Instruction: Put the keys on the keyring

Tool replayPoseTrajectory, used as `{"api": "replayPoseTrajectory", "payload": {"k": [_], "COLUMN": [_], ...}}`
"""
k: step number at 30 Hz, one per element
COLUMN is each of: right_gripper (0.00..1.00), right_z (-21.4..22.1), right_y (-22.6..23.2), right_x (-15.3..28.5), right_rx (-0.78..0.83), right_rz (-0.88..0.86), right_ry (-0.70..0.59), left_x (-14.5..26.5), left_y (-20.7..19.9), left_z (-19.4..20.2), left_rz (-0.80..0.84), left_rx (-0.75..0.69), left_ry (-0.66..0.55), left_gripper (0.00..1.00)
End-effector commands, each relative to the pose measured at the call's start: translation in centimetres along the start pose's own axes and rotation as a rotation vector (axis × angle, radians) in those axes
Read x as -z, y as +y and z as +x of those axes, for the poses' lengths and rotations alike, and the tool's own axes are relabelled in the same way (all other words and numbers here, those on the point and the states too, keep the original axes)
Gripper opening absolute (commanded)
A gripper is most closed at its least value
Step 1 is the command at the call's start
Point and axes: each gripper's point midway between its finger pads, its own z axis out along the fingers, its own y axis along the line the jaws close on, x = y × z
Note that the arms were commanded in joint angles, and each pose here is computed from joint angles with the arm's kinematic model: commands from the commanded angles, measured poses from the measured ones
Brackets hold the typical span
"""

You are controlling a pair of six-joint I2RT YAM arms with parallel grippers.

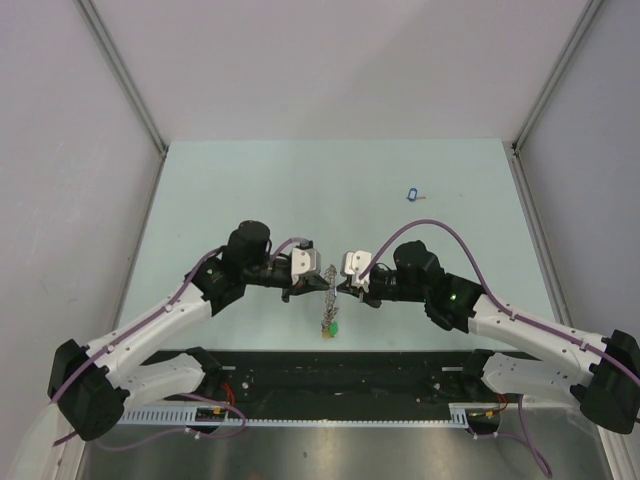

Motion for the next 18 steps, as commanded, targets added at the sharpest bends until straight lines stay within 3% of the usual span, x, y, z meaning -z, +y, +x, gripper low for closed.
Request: {"api": "replayPoseTrajectory", "payload": {"k": [1,18], "right_gripper": [0.0,0.0], "right_z": [-3.0,-2.9], "right_y": [-0.3,-0.5], "right_x": [0.2,0.1], "right_rx": [0.047,0.059], "right_rz": [0.008,0.035], "right_ry": [-0.096,-0.083], "left_x": [0.3,-0.1], "left_y": [1.2,1.3], "left_z": [-2.7,-1.6], "left_rz": [-0.028,-0.037], "left_rx": [-0.053,0.022], "left_ry": [-0.046,0.045], "left_gripper": [0.0,0.01]}}
